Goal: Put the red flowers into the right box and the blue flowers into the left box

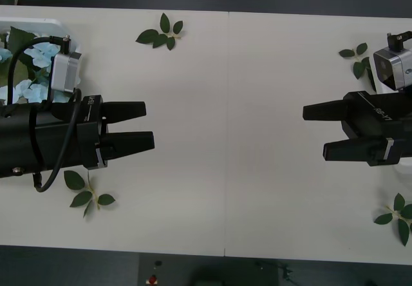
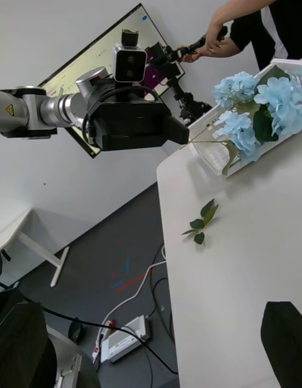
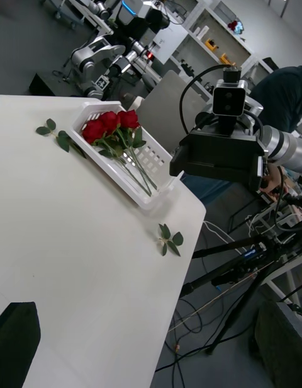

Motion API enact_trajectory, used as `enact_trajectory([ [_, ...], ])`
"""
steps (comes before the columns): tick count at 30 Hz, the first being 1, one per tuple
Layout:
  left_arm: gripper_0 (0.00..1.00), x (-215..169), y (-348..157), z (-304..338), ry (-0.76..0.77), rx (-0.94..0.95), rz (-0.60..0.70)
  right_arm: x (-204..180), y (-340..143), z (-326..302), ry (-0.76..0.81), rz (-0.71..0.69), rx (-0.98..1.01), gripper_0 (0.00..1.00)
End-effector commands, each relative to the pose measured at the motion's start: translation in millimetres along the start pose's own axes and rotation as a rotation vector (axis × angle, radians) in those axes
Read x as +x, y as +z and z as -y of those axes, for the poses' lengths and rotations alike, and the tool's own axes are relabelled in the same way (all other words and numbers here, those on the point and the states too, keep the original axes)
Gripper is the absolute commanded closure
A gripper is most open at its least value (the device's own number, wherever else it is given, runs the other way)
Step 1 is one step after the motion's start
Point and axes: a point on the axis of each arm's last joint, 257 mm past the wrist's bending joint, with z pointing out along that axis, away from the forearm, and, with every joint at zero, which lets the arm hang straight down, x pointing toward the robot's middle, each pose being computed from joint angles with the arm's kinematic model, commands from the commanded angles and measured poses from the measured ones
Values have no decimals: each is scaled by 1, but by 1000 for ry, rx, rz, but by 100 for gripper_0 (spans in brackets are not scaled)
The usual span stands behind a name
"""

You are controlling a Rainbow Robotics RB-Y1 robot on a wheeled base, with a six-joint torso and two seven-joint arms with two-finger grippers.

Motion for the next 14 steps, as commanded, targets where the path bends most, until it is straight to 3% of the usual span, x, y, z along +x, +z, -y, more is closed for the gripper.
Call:
enact_trajectory([
  [1, 0, -10, -1, 5, 52, 8, 2, -7, 8, -5, -7, 4, -8, 0],
  [14, 0, -10, -1, 5, 52, 8, 2, -7, 8, -5, -7, 4, -8, 0],
])
